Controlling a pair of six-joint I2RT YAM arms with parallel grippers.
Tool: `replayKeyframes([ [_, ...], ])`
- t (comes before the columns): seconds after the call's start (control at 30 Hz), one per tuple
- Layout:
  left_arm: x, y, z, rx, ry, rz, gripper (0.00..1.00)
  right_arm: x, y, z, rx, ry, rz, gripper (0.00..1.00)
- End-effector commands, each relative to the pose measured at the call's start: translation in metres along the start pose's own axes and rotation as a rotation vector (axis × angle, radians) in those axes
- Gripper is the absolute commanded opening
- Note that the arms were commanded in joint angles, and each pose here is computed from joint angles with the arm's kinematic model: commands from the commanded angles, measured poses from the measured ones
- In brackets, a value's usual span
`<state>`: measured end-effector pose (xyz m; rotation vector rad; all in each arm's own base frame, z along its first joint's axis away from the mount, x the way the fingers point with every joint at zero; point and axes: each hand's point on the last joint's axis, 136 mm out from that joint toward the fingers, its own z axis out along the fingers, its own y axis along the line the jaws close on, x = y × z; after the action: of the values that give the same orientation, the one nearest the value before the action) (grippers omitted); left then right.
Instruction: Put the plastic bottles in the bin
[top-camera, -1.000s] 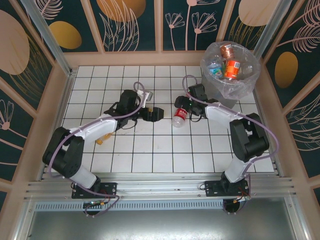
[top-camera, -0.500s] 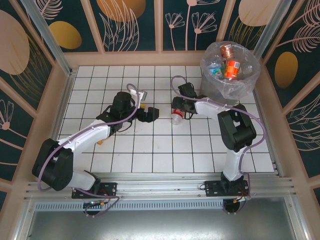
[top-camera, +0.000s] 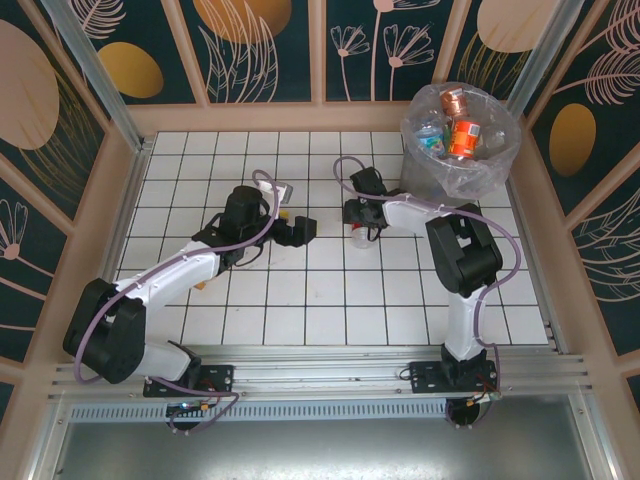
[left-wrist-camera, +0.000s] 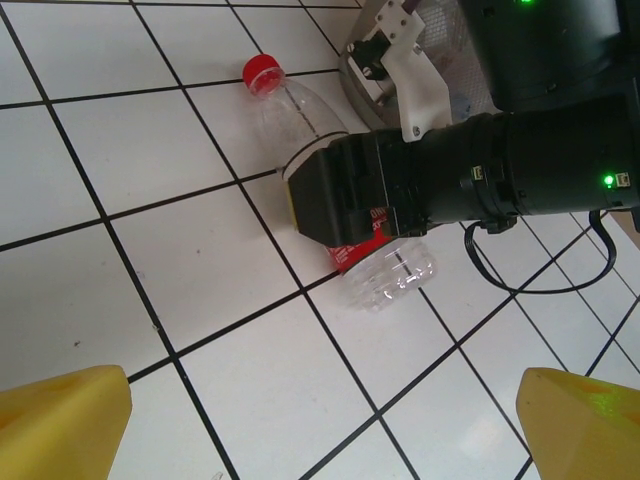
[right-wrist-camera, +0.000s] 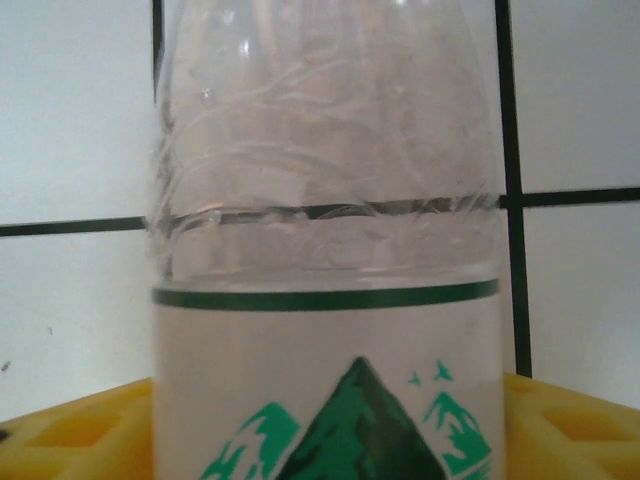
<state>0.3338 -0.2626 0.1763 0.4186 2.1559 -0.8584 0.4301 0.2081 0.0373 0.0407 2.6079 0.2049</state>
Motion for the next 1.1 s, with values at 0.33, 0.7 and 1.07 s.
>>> replayKeyframes([
  [0.33,-0.013,-0.011,-0.016,0.04,-0.098,0.054,0.99,-0.091,0.049,-0.139,-0.136,-0.353,-0.22,0.54],
  [0.7,-0.036,-0.035,-0.047,0.104,-0.2,0.121,0.99,-0.168,0.041,-0.322,-0.181,-0.758,-0.273,0.54],
  [1.07,-0.043,-0.01,-0.071,-0.099,-0.225,0.135,0.99,-0.217,-0.085,-0.364,0.084,-0.821,-0.063,0.54],
])
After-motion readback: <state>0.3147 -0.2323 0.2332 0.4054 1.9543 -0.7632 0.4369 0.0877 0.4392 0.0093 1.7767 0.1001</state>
